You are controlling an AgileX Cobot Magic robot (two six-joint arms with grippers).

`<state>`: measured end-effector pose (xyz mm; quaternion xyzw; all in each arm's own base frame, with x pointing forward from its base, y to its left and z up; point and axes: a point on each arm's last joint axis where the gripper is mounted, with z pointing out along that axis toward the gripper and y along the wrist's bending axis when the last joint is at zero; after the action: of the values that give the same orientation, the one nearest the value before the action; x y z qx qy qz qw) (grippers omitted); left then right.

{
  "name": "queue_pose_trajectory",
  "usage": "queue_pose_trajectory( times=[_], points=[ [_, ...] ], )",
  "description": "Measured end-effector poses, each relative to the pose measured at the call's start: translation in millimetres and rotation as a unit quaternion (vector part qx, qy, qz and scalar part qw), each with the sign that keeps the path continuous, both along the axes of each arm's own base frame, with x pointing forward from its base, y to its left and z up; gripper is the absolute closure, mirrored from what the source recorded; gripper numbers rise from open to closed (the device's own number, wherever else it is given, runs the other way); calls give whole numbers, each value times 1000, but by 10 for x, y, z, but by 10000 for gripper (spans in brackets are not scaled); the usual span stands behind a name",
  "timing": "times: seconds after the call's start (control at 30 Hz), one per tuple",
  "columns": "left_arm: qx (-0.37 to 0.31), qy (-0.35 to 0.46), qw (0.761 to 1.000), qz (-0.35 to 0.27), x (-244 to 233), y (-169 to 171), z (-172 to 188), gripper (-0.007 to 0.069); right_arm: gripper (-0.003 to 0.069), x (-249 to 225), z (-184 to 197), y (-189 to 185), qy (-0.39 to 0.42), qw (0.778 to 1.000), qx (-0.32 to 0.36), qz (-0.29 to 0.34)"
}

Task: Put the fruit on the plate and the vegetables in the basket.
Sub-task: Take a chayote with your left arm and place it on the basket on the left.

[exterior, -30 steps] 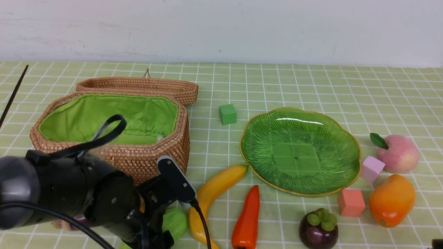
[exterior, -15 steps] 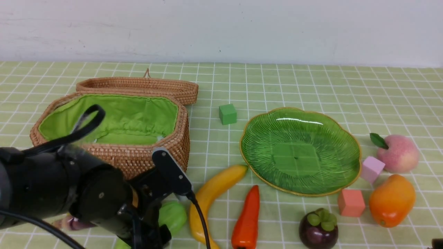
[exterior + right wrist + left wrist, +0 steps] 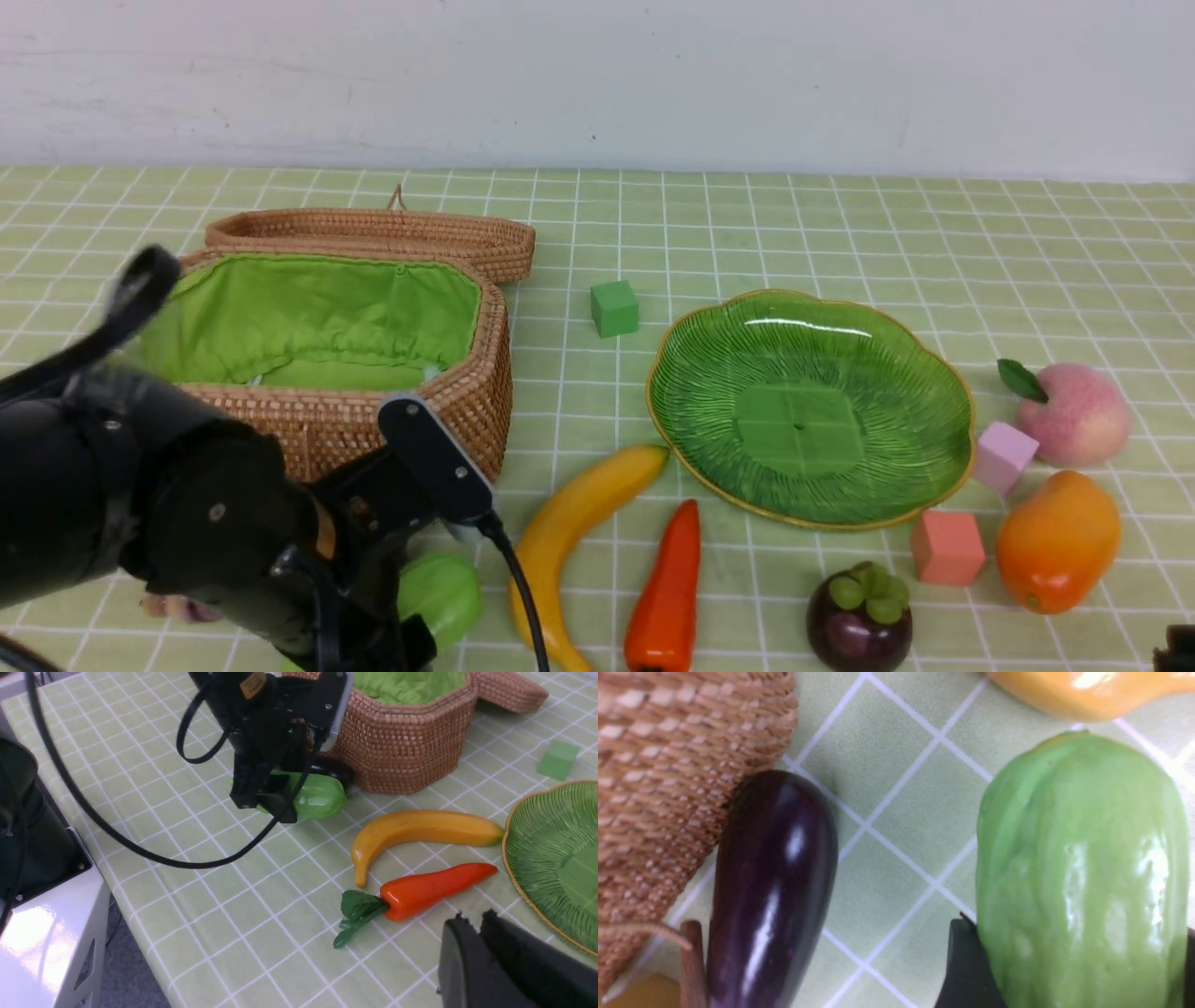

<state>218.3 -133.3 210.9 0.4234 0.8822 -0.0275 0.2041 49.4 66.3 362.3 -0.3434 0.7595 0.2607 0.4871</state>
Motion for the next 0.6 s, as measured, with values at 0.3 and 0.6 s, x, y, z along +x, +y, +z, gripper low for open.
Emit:
queue_pose_trajectory(
  times=[0.3, 0.6],
  points=[
    [-10, 7, 1000, 4, -189, 93, 239, 175, 606, 30, 24, -11, -14, 1000, 7, -15],
    [-51, -48, 998, 4, -415, 219, 611, 175, 606, 153, 167, -71, -78, 991, 59, -87]
  ],
)
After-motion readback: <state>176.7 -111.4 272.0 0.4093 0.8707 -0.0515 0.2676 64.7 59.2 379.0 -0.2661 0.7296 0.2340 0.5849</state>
